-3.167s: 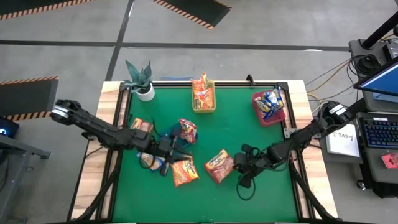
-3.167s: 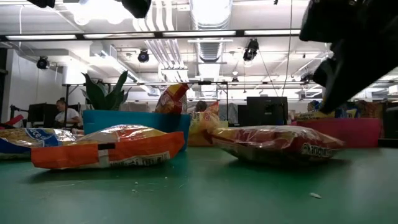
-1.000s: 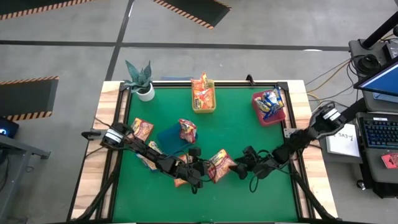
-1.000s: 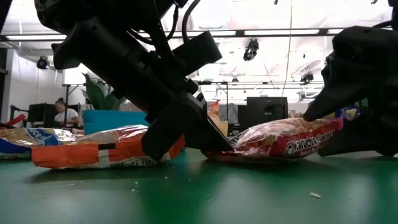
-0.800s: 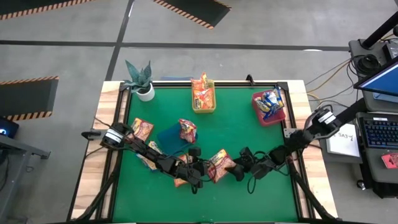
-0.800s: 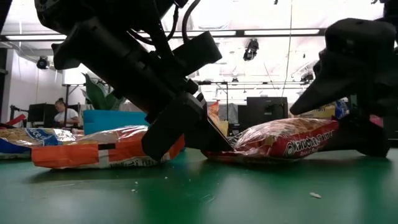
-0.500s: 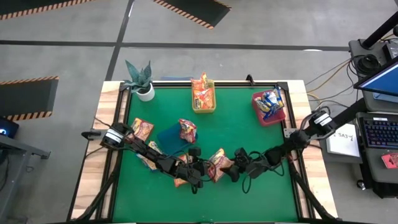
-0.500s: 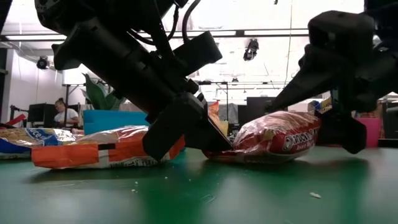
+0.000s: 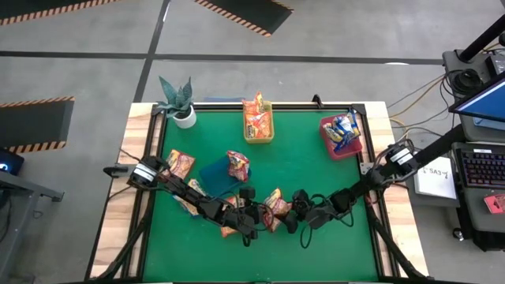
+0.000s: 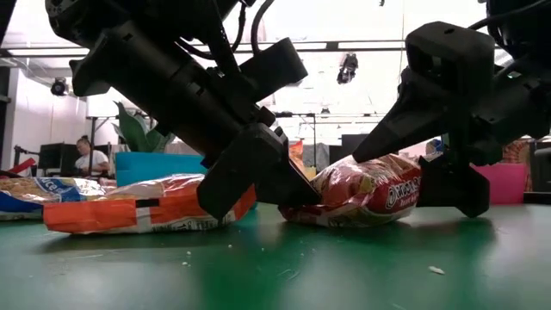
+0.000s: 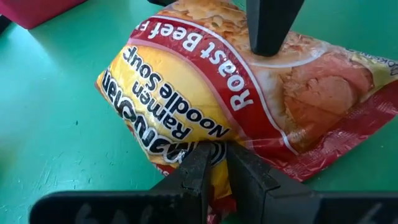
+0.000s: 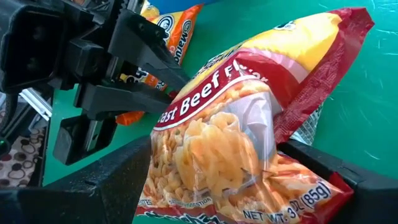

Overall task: Sort Maruchan noodles
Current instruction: Put the red noodle pack into the blue bin, then put the orange noodle into the yellow bin

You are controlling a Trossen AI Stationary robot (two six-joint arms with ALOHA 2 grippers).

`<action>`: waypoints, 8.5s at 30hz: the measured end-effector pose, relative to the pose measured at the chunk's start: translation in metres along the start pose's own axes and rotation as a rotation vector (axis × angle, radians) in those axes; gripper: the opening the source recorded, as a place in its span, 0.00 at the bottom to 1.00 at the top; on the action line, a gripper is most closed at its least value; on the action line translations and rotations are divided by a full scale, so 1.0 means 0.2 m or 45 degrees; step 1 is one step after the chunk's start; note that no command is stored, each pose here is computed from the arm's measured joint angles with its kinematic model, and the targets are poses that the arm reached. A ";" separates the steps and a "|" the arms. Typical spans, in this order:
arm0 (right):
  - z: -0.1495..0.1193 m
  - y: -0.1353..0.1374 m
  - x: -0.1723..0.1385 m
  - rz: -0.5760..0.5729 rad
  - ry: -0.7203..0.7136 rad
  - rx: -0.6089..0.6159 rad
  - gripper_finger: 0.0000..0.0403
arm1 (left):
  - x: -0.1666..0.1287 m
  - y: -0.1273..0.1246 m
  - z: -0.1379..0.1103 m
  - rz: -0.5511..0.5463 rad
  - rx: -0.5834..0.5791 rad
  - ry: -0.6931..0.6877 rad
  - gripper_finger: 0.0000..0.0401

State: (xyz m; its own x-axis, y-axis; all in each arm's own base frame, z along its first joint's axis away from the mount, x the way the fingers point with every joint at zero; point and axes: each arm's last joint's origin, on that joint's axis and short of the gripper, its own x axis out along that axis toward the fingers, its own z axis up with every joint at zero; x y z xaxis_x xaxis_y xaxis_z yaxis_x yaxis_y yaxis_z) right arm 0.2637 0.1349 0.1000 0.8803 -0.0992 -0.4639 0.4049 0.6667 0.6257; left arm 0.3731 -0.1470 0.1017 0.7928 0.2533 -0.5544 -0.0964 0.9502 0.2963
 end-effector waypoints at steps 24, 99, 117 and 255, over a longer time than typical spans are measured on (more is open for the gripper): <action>0.06 0.04 -0.03 0.030 -0.084 -0.107 0.28 | -0.26 0.11 0.14 0.088 0.205 0.085 0.10; 0.83 0.54 0.93 -0.908 0.113 -1.083 0.40 | -1.34 0.86 0.08 0.363 0.082 -0.779 0.10; 0.93 0.71 0.59 -0.926 0.213 -1.105 0.70 | -1.33 0.85 0.08 0.361 0.093 -0.767 0.10; 1.16 0.46 -0.16 -0.448 -0.205 -0.752 0.04 | -1.21 0.44 0.13 -0.163 0.671 -0.484 0.10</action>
State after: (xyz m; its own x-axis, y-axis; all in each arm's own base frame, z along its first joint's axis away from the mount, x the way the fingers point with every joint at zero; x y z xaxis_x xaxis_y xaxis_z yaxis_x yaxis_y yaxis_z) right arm 0.3294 0.0271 0.3183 0.7657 -0.4604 -0.4493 0.5107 0.8597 -0.0106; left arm 0.1888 -0.1302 0.2826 0.9450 -0.0292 -0.3257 0.2434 0.7278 0.6411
